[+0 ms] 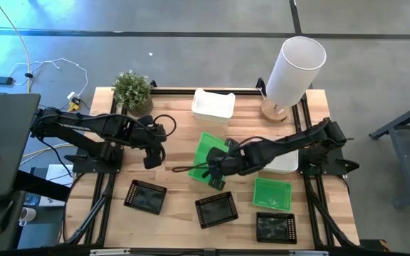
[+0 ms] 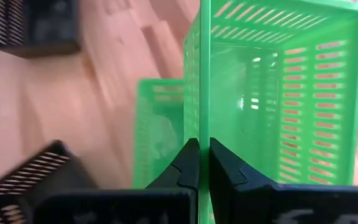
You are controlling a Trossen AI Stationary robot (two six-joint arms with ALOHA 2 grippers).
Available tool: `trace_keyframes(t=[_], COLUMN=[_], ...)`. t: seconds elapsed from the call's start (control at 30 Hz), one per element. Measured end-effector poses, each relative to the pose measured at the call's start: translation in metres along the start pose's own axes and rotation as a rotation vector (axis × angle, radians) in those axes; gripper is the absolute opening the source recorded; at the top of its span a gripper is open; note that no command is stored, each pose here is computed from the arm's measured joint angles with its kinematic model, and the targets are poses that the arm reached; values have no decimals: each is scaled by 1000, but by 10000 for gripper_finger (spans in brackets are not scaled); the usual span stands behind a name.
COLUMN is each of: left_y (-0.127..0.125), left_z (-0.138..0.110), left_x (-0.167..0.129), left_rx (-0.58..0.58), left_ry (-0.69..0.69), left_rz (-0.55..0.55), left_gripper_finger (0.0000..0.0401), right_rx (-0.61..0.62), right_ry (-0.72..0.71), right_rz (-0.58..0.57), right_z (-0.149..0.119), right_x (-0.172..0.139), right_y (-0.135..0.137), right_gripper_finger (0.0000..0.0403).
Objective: Stack baskets by color
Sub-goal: Stack the top green bin on the middle left green bin
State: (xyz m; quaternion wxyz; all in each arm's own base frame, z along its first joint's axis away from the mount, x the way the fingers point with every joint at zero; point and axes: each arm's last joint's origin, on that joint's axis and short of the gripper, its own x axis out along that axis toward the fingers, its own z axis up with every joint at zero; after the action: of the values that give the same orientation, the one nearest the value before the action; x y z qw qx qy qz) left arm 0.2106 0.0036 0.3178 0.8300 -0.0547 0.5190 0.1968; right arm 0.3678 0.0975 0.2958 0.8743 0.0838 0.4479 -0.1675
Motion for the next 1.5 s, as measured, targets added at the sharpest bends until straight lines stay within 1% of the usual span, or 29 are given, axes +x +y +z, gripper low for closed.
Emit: trace_keyframes(t=[0.2,0.33,0.47,0.7,0.97,1.17,1.33,1.5], left_y=[1,1,1,1,1,1,1,1], left_z=[-2,-2,-2,-2,-2,-1,-2,-2], left_x=[0,0,0,0,0,0,0,0], left_rx=[-30,-31,-31,-29,-28,-28,-28,-28], left_ry=[15,15,15,15,14,14,14,15], left_rz=[8,8,8,8,8,8,8,5], left_gripper_finger=[184,184,184,184,184,184,184,184], right_rx=[21,3,-12,-29,-112,-237,-356,-380], right_ry=[-19,18,57,84,133,209,255,265], right_rz=[22,31,25,28,24,-45,-77,-61], right_z=[-5,-11,-16,-19,-24,-32,-39,-39], right_x=[3,18,31,39,49,62,74,75], right_y=[15,24,28,30,31,27,27,27], right_gripper_finger=[0,0,0,0,0,0,0,0])
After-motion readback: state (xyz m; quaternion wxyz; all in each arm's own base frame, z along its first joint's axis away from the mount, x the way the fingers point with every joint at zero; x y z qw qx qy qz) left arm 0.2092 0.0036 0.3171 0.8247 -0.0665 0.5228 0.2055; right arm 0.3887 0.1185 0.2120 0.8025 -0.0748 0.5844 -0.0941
